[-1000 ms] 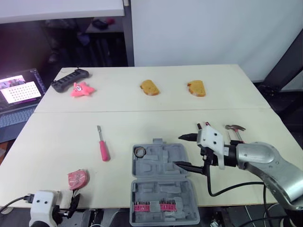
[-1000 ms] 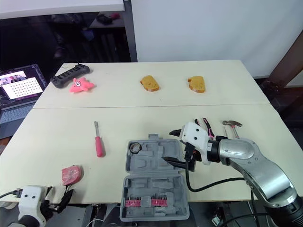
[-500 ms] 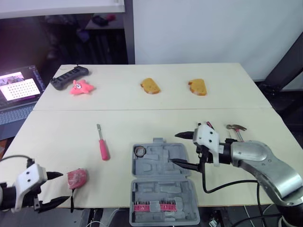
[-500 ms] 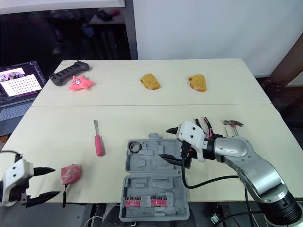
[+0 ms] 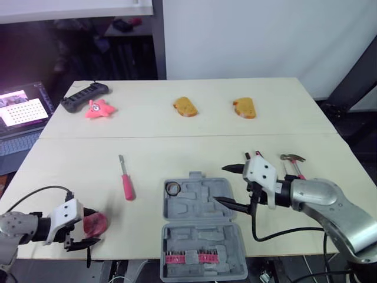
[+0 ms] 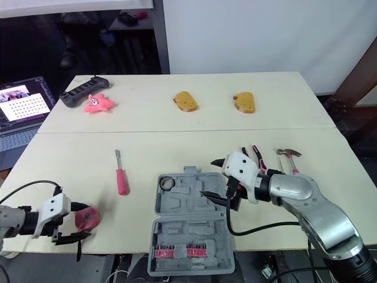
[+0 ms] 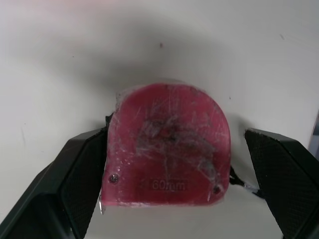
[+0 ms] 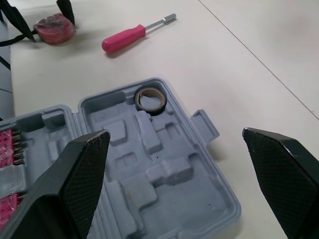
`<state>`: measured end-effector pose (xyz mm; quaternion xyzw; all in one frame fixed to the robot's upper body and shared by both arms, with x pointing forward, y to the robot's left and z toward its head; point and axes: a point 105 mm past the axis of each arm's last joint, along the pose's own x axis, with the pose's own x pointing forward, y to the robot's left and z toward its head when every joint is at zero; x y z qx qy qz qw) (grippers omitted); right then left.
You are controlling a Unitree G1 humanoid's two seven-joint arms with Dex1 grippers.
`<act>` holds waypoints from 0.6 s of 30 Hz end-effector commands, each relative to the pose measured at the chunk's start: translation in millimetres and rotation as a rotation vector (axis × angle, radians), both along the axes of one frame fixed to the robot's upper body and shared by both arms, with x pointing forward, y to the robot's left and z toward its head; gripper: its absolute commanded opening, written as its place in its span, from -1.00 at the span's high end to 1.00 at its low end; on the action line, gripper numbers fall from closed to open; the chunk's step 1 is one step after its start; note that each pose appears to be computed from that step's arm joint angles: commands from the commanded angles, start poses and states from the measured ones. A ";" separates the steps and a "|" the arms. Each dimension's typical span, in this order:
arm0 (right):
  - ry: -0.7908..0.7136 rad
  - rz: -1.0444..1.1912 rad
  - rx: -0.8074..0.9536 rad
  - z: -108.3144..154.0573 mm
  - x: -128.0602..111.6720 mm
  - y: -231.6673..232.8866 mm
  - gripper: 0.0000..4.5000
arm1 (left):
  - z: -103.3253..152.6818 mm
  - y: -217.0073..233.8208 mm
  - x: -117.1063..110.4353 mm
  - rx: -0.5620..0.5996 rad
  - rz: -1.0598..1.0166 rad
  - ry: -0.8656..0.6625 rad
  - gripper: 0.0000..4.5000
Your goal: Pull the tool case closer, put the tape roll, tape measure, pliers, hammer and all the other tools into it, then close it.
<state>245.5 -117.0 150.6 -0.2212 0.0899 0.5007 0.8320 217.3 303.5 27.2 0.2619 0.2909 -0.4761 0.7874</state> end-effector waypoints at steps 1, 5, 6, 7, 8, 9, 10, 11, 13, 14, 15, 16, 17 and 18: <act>-0.043 0.003 -0.004 11.9 -4.0 -0.3 -1.00 | -16.0 6.6 -5.5 0.025 0.027 0.049 -0.99; -0.039 -0.008 -0.009 12.3 -5.1 -2.4 -1.00 | -20.4 6.6 -9.2 0.026 0.008 0.062 -0.76; -0.038 -0.009 -0.010 12.3 -5.3 -2.5 -1.00 | -20.4 6.2 -10.0 0.019 0.006 0.066 -0.60; -0.038 -0.009 -0.010 12.2 -5.6 -2.7 -1.00 | -20.5 5.8 -10.5 0.012 0.004 0.070 -0.42; -0.036 -0.010 -0.010 12.1 -5.8 -2.9 -1.00 | -20.1 6.0 -10.9 0.009 0.004 0.072 -0.30; -0.035 -0.010 -0.010 12.0 -6.0 -3.2 -1.00 | -19.5 6.4 -10.9 0.007 0.004 0.073 -0.30; -0.035 -0.011 -0.011 11.9 -6.1 -3.5 -1.00 | -18.5 6.8 -10.3 0.008 0.003 0.069 -0.30; -0.034 -0.011 -0.012 11.9 -6.2 -4.0 -1.00 | -15.7 6.3 -8.9 0.002 0.000 0.062 -0.30; -0.033 -0.010 -0.013 12.9 -6.1 -5.0 -1.00 | -3.6 2.9 -2.8 -0.013 -0.018 0.031 -0.30; -0.030 -0.009 -0.012 14.0 -6.1 -5.5 -1.00 | 4.3 -0.1 0.2 -0.021 -0.033 0.016 -0.30; -0.025 -0.008 -0.010 15.2 -6.2 -6.6 -1.00 | 12.5 -4.3 2.9 -0.032 -0.049 0.002 -0.30; -0.018 -0.007 -0.009 16.7 -6.3 -7.7 -1.00 | 21.8 -9.7 5.3 -0.041 -0.070 -0.012 -0.30; -0.006 -0.007 -0.007 18.4 -6.5 -8.8 -1.00 | 32.0 -15.9 7.5 -0.046 -0.099 -0.026 -0.30; 0.026 -0.005 -0.004 19.8 -7.5 -9.3 -1.00 | 47.0 -26.1 10.4 -0.047 -0.151 -0.043 -0.30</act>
